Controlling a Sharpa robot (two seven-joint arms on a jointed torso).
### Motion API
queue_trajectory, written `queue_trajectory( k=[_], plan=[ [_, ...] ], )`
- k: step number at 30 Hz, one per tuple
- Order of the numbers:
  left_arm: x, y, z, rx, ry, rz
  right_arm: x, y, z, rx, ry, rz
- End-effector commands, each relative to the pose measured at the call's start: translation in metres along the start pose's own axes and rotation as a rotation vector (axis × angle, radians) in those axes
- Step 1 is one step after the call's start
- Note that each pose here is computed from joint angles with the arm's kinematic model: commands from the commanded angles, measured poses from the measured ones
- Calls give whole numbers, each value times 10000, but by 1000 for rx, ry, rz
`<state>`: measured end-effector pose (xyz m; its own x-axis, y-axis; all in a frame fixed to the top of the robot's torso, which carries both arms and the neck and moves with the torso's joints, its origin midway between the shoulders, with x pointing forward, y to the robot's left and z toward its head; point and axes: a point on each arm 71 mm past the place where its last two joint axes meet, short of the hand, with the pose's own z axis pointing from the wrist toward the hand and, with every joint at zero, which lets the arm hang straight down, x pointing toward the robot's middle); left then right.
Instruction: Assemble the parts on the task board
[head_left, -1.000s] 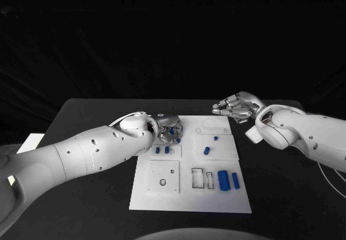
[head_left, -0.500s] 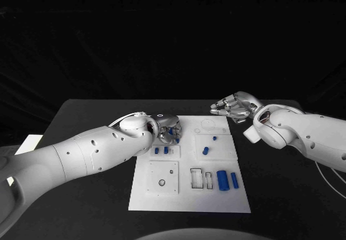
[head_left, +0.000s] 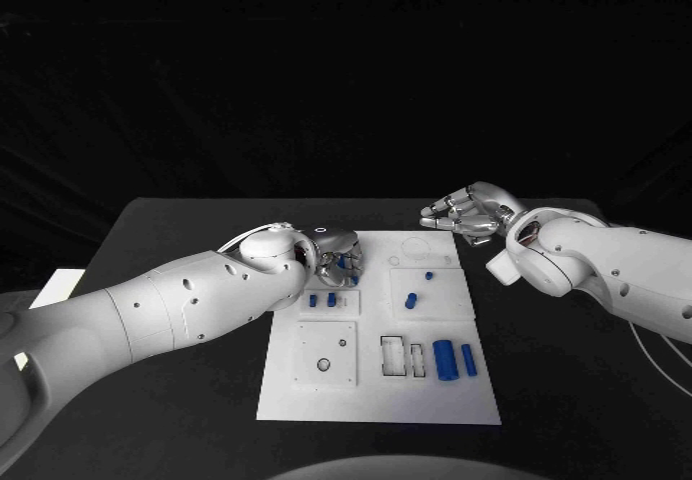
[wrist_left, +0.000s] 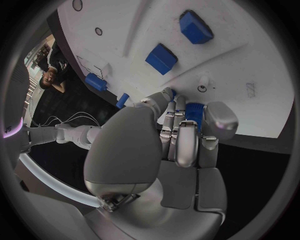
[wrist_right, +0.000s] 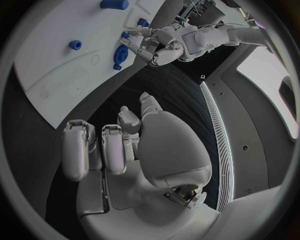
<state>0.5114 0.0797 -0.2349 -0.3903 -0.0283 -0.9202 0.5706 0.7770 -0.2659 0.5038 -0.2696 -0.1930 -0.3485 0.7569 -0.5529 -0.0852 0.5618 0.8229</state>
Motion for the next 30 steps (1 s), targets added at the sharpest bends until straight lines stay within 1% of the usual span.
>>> queue_trajectory(
  k=[1, 15, 21, 30],
  plan=[
    [69, -6, 7, -3, 45, -1, 18, 10, 6, -9, 10, -3],
    [64, -2, 11, 3, 30, -9, 29, 17, 9, -9, 13, -2],
    [35, 19, -4, -4, -15, -29, 27, 17, 9, -8, 11, -4],
    [-30, 68, -71, -18, -87, -76, 18, 11, 6, -3, 4, -19]
  ],
)
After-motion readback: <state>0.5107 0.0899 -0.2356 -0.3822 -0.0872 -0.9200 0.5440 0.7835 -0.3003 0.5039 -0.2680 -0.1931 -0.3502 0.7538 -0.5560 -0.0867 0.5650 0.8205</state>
